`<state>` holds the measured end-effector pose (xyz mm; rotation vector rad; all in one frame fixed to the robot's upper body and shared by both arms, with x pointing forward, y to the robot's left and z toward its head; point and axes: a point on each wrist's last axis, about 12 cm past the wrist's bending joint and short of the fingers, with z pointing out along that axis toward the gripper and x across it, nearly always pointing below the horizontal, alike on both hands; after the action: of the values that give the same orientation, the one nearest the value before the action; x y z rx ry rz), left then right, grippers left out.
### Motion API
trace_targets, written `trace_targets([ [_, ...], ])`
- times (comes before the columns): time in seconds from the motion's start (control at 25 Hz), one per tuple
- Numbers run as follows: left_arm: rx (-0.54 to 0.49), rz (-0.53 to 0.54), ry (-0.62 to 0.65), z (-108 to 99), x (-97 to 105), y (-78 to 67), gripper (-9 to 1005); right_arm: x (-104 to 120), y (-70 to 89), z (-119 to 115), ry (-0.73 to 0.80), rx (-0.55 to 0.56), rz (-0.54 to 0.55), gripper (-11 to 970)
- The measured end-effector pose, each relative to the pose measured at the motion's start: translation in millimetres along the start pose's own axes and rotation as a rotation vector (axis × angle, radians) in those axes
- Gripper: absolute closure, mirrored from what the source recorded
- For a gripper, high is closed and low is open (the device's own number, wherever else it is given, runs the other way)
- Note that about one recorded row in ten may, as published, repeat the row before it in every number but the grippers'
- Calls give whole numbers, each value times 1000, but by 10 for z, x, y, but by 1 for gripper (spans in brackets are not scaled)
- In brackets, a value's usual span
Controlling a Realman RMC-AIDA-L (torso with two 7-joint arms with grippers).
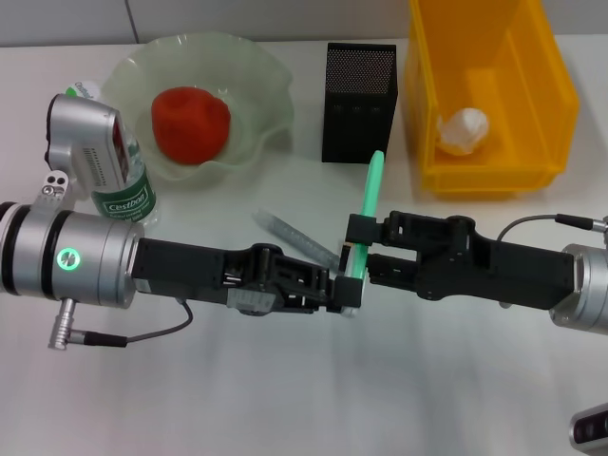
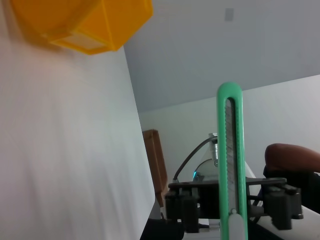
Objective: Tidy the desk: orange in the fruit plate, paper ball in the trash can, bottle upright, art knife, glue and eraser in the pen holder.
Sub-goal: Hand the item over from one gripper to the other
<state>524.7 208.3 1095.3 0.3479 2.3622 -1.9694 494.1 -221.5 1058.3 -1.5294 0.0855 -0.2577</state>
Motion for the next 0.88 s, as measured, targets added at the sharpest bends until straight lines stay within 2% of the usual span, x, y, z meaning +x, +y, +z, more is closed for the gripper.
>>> trace_targets([
  [0.04, 0, 1, 0, 1, -3, -2, 781, -4, 2, 2, -6, -2, 0, 218],
  [0.2, 0, 0, 1, 2, -7, -5, 780, -7, 4, 4, -11, -6, -1, 444],
  [0.8, -1, 2, 3, 0, -14, -11, 775, -16, 10, -2, -12, -9, -12, 463],
  [0.88, 0, 2, 3, 0, -14, -12, 774, -16, 11, -2, -12, -9, -12, 519],
])
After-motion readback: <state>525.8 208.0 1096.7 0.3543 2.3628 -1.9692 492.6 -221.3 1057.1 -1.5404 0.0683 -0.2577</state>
